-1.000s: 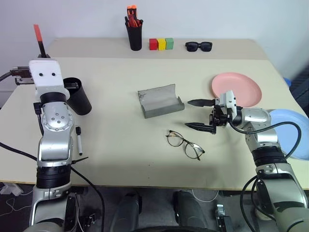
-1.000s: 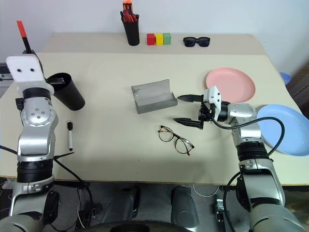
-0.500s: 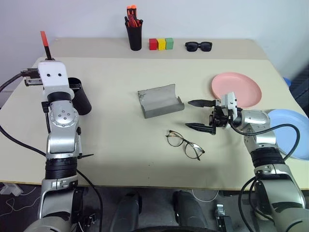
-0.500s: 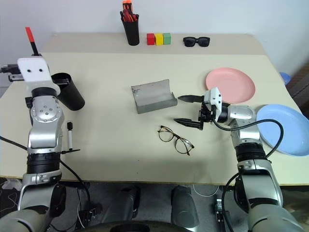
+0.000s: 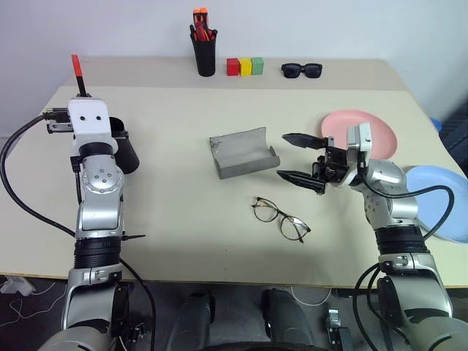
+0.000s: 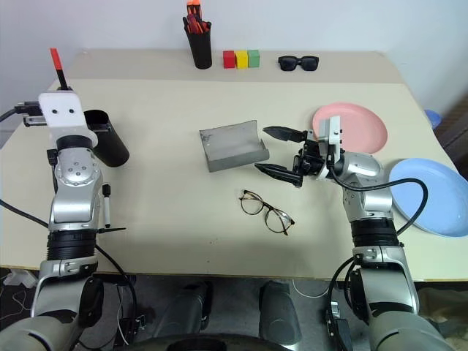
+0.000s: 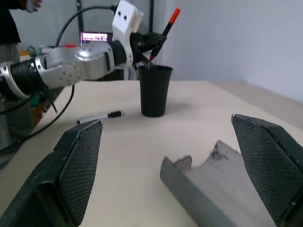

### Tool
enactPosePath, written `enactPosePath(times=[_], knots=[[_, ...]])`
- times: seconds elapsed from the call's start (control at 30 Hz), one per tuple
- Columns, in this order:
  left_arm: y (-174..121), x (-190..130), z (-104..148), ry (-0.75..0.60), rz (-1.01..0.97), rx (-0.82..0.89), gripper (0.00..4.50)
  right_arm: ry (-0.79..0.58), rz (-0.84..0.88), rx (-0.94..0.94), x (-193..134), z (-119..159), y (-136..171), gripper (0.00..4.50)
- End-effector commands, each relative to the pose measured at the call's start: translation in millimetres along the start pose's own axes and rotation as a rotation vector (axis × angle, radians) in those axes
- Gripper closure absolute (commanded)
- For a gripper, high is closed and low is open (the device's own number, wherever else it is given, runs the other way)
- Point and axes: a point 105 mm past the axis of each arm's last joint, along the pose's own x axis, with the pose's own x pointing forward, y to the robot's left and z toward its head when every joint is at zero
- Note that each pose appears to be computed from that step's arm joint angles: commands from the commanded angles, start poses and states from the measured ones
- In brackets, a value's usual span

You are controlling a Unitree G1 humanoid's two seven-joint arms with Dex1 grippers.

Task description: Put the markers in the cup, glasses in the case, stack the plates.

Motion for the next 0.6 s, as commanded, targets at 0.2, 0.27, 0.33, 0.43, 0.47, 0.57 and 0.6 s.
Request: enactPosePath(times=[0.2,0.27,0.33,0.43,0.47,0.57,0.6], knots=[[-0.6,3.6,11.6,-0.059,0.009,-0.002,4.47,-0.096,0.02,-0.033,17.0,26.7,2.3,0.03],[-2.3,3.6,8.9,-0.054,0.007,-0.003,4.47,-0.103,0.023,-0.034,19.5,28.8,2.9,0.03],[-4.4,3.2,7.0,-0.053,-0.001,-0.002,4.47,-0.101,0.023,-0.036,20.6,29.3,3.4,0.03],[-4.7,3.2,6.9,-0.058,0.001,-0.007,3.17,-0.1,0.022,-0.038,20.9,29.9,4.2,0.03],[-5.2,3.1,7.0,-0.061,0.0,-0.015,2.63,-0.098,0.021,-0.038,20.8,29.8,4.2,0.03],[-8.4,1.6,8.2,-0.071,-0.014,-0.032,1.24,-0.094,0.016,-0.041,20.6,29.4,3.9,0.03],[-9.6,0.3,10.9,-0.084,-0.02,-0.042,1.24,-0.093,0.014,-0.042,20.6,29.7,3.6,0.03]])
